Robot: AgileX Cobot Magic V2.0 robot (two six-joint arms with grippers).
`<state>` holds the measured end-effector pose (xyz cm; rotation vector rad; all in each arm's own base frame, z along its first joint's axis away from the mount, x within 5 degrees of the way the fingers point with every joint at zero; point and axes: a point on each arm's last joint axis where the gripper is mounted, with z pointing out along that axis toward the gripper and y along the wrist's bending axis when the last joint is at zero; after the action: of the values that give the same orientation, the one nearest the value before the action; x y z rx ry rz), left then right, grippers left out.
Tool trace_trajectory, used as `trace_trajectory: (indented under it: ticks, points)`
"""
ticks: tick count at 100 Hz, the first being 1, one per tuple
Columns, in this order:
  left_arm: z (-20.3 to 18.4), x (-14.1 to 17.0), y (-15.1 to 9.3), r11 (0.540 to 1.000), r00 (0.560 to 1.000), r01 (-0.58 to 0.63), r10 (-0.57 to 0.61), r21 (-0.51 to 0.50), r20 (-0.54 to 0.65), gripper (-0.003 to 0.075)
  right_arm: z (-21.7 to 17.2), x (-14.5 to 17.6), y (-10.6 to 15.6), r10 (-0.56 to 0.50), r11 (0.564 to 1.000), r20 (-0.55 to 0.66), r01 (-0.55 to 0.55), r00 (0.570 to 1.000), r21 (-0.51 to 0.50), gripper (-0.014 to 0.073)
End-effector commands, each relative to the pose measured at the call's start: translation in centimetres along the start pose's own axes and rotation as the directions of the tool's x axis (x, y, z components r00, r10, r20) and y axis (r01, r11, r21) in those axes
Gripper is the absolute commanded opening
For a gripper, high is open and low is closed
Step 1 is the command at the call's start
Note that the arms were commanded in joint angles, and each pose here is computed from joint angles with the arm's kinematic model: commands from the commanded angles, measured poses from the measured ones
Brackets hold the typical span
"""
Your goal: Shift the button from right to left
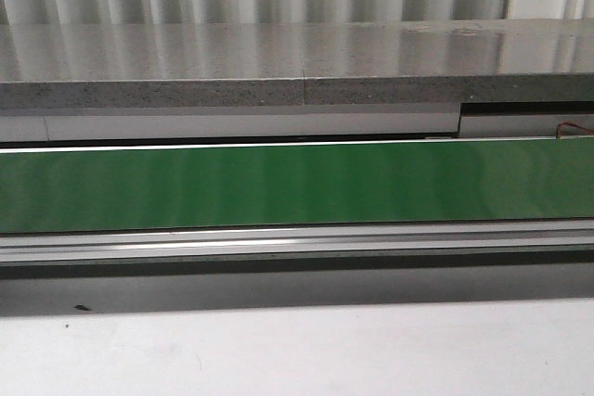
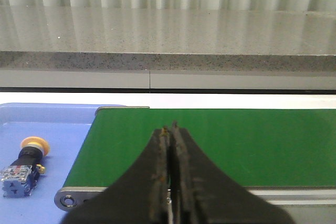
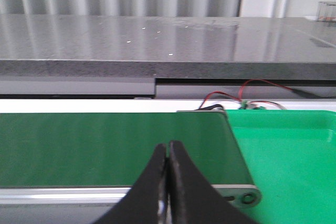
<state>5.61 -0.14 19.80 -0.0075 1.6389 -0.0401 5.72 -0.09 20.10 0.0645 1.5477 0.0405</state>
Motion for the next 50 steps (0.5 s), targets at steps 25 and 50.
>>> trace_trajectory:
  ticks: [25,50]
  points:
    - [-0.02,0.47,0.01,1.0,0.998,0.013,-0.013,0.006,0.067,-0.0021,-0.33,-1.23,-0.19,-0.073,0.996,0.096,0.069,0.993,0.049,-0.0068]
    - [-0.02,0.47,0.01,1.0,0.998,0.013,-0.013,0.006,0.067,-0.002,-0.29,-0.43,-0.28,-0.071,0.996,0.008,0.071,0.997,0.053,-0.0068]
